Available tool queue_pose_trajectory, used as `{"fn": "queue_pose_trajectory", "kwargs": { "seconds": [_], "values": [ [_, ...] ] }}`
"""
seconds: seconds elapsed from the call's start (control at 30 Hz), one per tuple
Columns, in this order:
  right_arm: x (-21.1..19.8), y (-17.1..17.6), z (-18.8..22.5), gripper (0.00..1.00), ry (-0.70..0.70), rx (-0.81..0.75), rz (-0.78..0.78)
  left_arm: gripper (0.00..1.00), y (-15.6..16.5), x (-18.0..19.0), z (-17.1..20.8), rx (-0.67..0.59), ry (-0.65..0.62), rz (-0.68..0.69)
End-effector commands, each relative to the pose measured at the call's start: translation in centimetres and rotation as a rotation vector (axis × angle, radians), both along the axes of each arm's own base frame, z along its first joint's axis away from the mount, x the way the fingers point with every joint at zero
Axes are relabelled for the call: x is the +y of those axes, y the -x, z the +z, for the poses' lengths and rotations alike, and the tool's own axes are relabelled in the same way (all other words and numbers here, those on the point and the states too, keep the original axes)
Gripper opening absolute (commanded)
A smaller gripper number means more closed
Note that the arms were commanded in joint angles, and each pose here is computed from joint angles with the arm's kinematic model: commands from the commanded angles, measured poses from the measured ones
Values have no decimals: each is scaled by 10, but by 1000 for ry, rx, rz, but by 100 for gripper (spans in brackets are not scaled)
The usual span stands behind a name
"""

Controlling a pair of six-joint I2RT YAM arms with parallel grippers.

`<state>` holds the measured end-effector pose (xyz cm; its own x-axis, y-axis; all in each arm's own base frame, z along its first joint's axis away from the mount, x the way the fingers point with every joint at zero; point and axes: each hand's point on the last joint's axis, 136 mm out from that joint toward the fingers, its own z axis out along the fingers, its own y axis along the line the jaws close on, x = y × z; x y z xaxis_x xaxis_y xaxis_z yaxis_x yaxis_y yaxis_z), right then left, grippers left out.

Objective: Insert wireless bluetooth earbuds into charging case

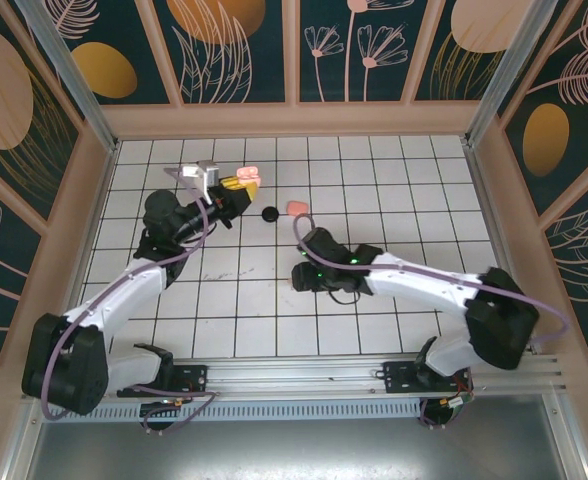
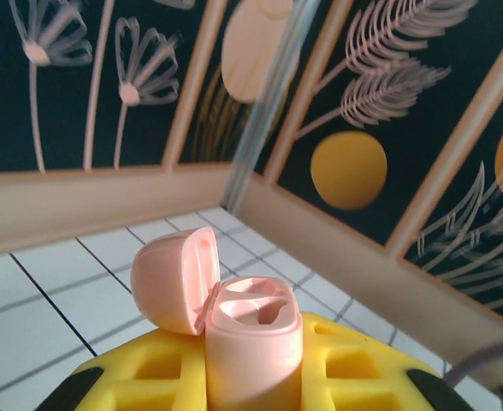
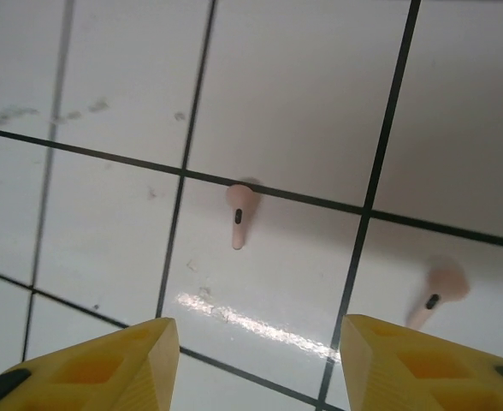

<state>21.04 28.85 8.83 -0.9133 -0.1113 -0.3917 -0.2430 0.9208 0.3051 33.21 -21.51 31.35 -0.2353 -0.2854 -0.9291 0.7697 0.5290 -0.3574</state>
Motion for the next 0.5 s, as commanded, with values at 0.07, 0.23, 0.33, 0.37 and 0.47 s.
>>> {"fn": "queue_pose_trajectory", "kwargs": {
  "seconds": [0.07,0.23,0.33,0.37,0.47],
  "values": [
    [17,-18,-11,50,81,3,-152,0,7,22,33,-103,92,122],
    [28,-22,-26,47,148,17,-174,0,14,31,34,-121,103,161],
    [27,-27,-31,46,183,19,-201,0,16,34,35,-126,109,170],
    [28,-28,-33,46,191,19,-202,0,17,34,35,-128,112,169],
    [32,-29,-39,45,201,27,-193,0,18,34,35,-130,116,165]
  ]
}}
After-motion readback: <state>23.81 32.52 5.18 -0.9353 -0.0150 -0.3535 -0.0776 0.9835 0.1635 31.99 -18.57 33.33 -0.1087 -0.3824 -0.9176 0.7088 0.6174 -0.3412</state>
